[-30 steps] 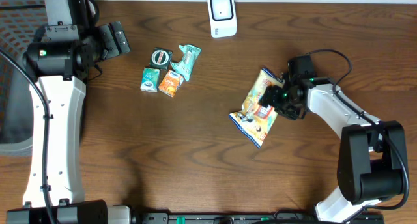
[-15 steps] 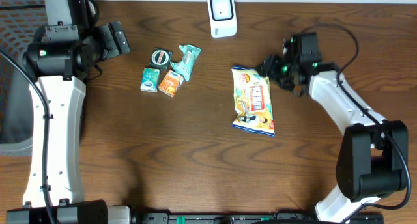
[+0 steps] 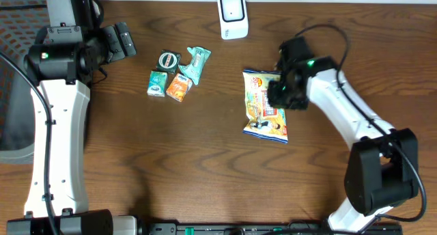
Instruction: Scan the item barcode
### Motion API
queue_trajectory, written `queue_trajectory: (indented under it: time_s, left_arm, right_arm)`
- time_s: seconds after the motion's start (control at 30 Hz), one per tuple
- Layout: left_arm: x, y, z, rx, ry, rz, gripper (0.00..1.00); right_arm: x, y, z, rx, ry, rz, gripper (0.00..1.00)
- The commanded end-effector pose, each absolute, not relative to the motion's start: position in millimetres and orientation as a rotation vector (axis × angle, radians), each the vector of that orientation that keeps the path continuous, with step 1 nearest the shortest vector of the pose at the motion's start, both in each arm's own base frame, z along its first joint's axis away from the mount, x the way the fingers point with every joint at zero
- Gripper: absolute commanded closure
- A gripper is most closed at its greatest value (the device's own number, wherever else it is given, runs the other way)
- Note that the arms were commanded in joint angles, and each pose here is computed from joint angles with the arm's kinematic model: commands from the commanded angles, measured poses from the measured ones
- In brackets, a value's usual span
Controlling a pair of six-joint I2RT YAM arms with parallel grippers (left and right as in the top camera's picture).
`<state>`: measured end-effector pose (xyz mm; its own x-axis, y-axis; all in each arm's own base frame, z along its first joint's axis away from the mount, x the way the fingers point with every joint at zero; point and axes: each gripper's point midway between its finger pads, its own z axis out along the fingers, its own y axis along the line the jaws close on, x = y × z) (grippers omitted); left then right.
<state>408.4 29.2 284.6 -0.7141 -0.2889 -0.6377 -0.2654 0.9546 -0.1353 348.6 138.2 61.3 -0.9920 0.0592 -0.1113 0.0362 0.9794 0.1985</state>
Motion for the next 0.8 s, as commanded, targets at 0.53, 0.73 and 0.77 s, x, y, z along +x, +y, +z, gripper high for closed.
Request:
queue_trajectory:
  time_s: [0.53,0.73,0.77]
  left_arm:
    - [408,31,280,-0.405,2.41,-0.032,0.03]
    - [408,31,280,-0.405,2.41,-0.032,0.02]
    - [408,31,280,-0.405,2.41,-0.032,0.02]
  right_arm:
    - [385,143,19,0.256,2.747,0.366,0.85]
    - [423,99,33,0.326,2.616,0.356,0.84]
    - [428,95,36,0.318,2.602,0.361,0.84]
